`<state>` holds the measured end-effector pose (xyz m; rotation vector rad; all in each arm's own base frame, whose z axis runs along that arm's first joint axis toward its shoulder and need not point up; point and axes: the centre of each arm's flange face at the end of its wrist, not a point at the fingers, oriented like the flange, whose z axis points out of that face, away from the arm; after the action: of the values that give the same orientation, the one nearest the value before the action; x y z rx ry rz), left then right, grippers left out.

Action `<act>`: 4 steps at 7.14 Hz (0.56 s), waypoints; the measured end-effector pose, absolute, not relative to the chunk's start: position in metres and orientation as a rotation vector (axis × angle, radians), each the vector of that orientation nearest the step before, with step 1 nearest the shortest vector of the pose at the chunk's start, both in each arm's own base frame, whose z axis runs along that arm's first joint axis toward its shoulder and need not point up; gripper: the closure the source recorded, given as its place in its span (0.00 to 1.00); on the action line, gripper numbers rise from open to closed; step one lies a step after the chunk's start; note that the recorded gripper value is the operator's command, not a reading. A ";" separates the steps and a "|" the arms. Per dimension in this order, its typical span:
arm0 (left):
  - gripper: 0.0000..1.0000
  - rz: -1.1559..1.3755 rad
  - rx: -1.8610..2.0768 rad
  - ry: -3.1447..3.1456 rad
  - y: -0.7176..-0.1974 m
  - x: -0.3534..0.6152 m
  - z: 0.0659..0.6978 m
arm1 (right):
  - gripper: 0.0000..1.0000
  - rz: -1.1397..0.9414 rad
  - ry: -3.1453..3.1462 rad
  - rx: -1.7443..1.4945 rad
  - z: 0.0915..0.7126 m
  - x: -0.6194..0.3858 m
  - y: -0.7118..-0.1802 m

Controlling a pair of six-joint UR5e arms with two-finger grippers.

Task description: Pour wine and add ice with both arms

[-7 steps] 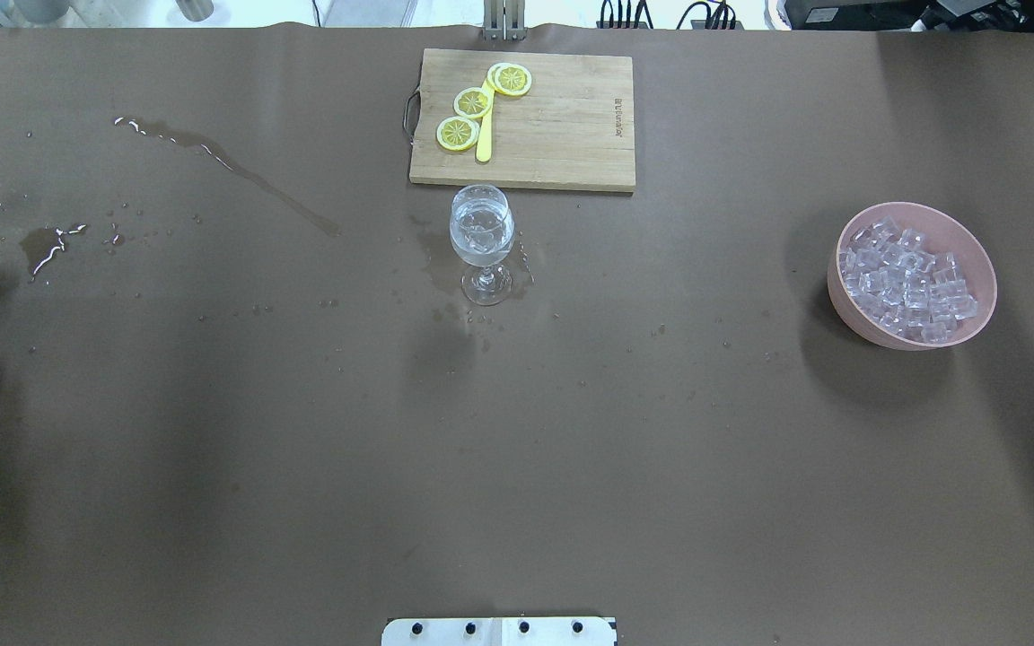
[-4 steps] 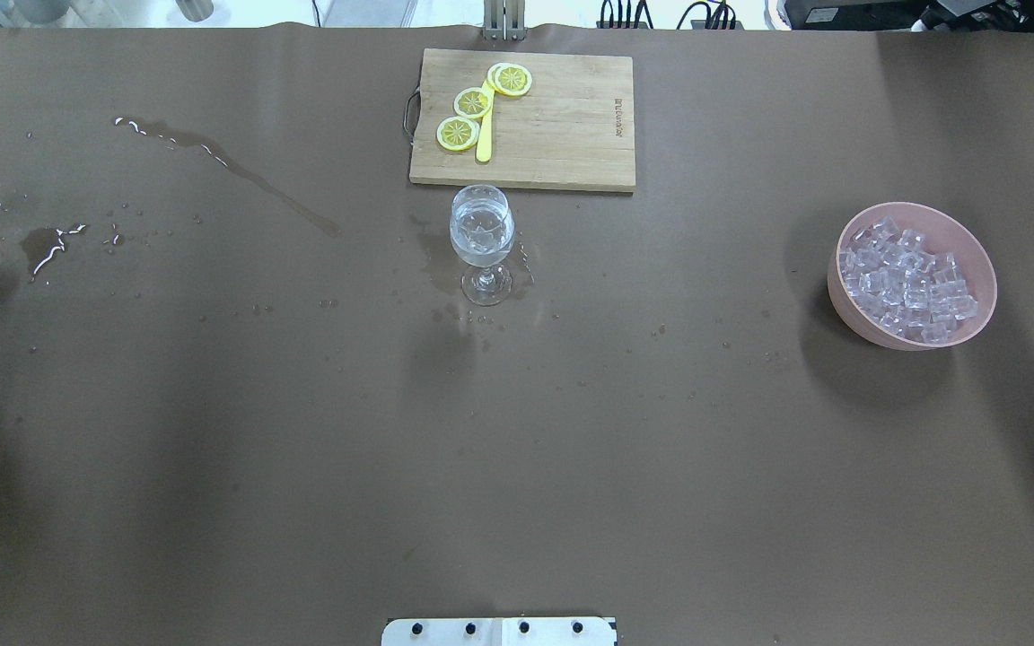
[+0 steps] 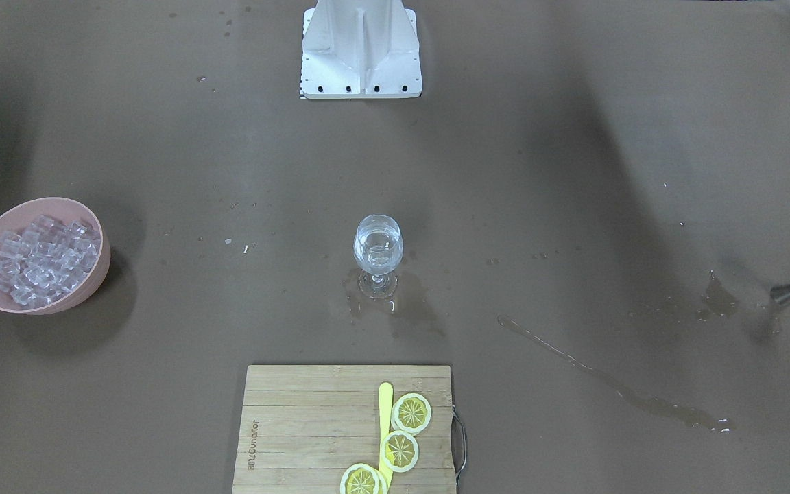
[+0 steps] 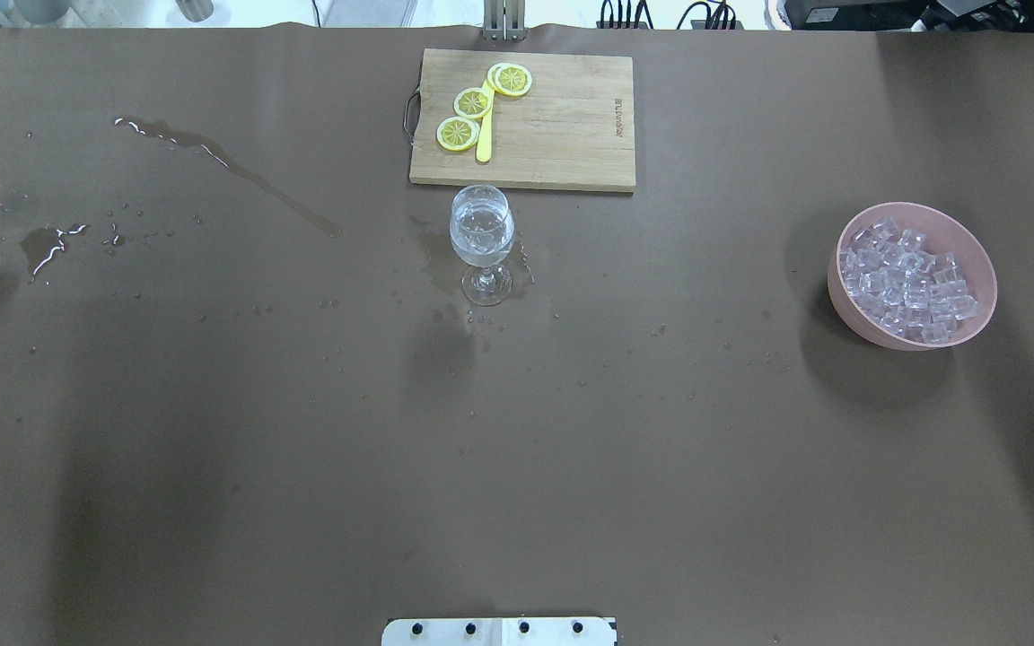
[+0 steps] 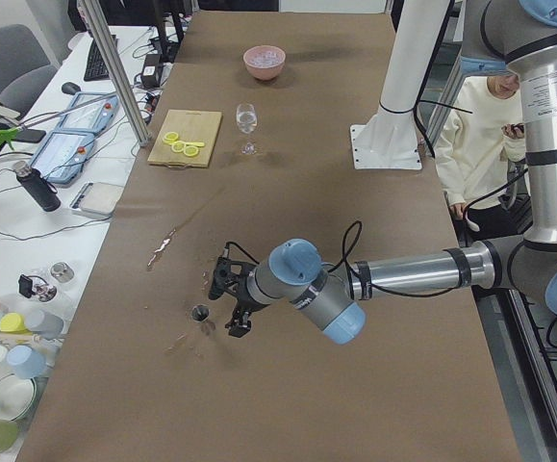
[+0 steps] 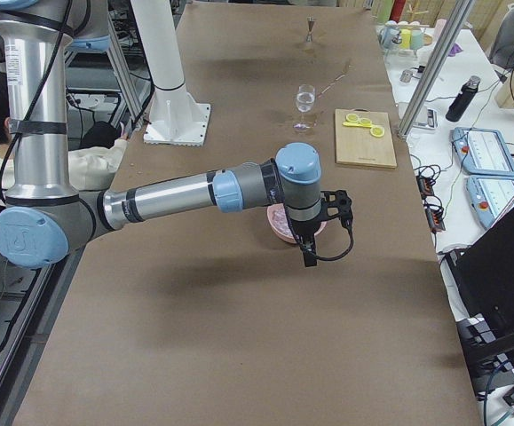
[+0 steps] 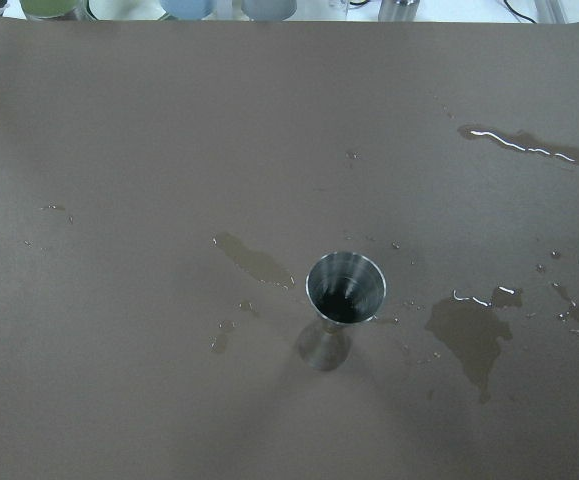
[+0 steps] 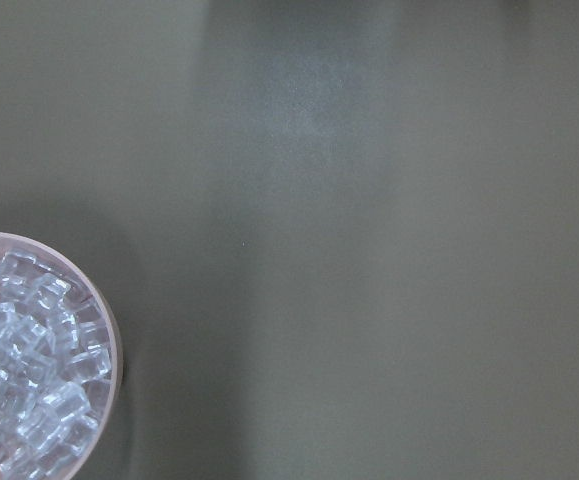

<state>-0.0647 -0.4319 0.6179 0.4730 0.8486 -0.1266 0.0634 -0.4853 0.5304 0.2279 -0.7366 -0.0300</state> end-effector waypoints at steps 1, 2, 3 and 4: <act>0.03 -0.117 0.439 0.853 -0.443 -0.074 0.598 | 0.01 -0.022 -0.738 0.230 0.529 0.067 -0.482; 0.03 -0.112 0.407 0.863 -0.454 -0.081 0.583 | 0.01 -0.014 -0.738 0.227 0.531 0.070 -0.479; 0.03 -0.104 0.377 0.872 -0.461 -0.084 0.571 | 0.01 -0.003 -0.736 0.223 0.534 0.074 -0.475; 0.03 -0.091 0.349 0.879 -0.465 -0.085 0.559 | 0.00 0.006 -0.733 0.221 0.537 0.078 -0.473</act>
<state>-0.0851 -0.4653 0.5594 0.3492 0.8790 -0.0906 0.0780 -0.4728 0.5368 0.2211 -0.7334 0.0062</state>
